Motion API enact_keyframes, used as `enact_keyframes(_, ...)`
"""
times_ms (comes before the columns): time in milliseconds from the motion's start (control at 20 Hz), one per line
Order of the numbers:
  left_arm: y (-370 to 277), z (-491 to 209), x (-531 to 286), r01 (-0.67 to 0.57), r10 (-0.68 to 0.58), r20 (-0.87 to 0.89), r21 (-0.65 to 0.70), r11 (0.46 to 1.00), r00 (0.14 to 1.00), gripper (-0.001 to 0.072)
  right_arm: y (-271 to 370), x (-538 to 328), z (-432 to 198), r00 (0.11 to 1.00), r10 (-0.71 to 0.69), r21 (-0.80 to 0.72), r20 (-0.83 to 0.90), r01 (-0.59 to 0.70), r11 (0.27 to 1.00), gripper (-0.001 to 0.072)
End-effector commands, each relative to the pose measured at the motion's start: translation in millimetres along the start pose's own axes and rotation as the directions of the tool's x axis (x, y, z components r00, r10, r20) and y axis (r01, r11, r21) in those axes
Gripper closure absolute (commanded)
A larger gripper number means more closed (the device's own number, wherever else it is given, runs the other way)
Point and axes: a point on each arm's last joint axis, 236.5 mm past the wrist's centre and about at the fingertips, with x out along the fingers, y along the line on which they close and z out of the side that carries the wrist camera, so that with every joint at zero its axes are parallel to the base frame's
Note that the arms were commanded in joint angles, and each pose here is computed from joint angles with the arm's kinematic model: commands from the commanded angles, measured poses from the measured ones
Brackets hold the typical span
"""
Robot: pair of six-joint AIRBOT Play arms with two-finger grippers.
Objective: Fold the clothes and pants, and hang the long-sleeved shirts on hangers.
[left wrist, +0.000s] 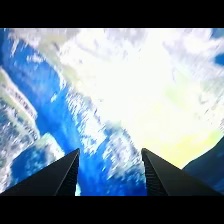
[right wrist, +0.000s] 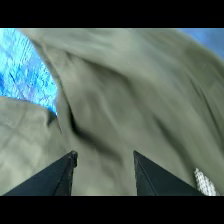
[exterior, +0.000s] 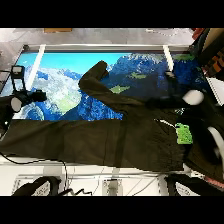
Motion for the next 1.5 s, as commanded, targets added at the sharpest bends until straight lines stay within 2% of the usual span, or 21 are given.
enact_keyframes(0,-6,34,-34,0.017,-0.010,0.105,-0.070,0.997,0.994,0.0275,47,84,41,0.997,-0.072,-0.348,-0.001,0.067,0.935,0.0298)
enact_keyframes(100,-4,41,-46,0.016,-0.006,0.136,-0.072,0.997,0.991,0.0275,68,127,51,0.994,-0.105,-0.480,0.019,0.101,0.871,0.0299)
enact_keyframes(250,-3,42,-48,0.015,-0.005,0.140,-0.072,0.997,0.990,0.0276,87,175,51,0.994,-0.108,-0.551,0.008,0.095,0.829,0.0299)
enact_keyframes(600,-4,41,-47,0.016,-0.006,0.138,-0.072,0.997,0.990,0.0275,92,212,58,0.995,-0.101,-0.559,0.003,0.085,0.825,0.0297)
enact_keyframes(650,-4,41,-47,0.016,-0.006,0.138,-0.072,0.997,0.990,0.0275,92,212,57,0.995,-0.102,-0.565,-0.004,0.082,0.821,0.0292)
enact_keyframes(750,-4,41,-47,0.016,-0.006,0.138,-0.072,0.997,0.990,0.0275,95,212,55,0.995,-0.097,-0.595,-0.007,0.074,0.800,0.0228)
enact_keyframes(900,-4,41,-47,0.016,-0.006,0.138,-0.072,0.997,0.990,0.0275,99,218,61,0.996,-0.083,-0.630,0.031,0.084,0.772,0.0228)
enact_keyframes(1050,-4,41,-47,0.016,-0.006,0.138,-0.072,0.997,0.990,0.0276,90,237,43,0.994,-0.105,-0.634,-0.019,0.069,0.770,0.0230)
enact_keyframes(1100,-4,41,-47,0.016,-0.006,0.137,-0.072,0.997,0.991,0.0276,88,241,39,0.994,-0.108,-0.634,-0.028,0.066,0.771,0.0262)
enact_keyframes(1150,-4,41,-47,0.016,-0.006,0.138,-0.072,0.997,0.990,0.0276,90,244,39,0.994,-0.104,-0.637,-0.023,0.066,0.768,0.0344)
enact_keyframes(1200,-4,41,-47,0.016,-0.006,0.138,-0.072,0.997,0.990,0.0276,90,244,43,0.994,-0.105,-0.644,-0.004,0.077,0.761,0.0442)
enact_keyframes(1250,-4,41,-47,0.016,-0.006,0.138,-0.072,0.997,0.990,0.0276,90,244,48,0.994,-0.105,-0.650,0.017,0.091,0.755,0.0571)
enact_keyframes(1300,-4,41,-47,0.016,-0.006,0.138,-0.072,0.997,0.990,0.0276,88,243,51,0.993,-0.112,-0.648,0.028,0.104,0.754,0.0642)
enact_keyframes(1350,-4,41,-47,0.016,-0.006,0.137,-0.072,0.997,0.991,0.0276,85,242,51,0.992,-0.125,-0.649,0.030,0.114,0.752,0.0686)
enact_keyframes(1450,-4,41,-47,0.016,-0.006,0.137,-0.072,0.997,0.991,0.0276,87,232,55,0.992,-0.127,-0.650,0.028,0.114,0.751,0.0686)
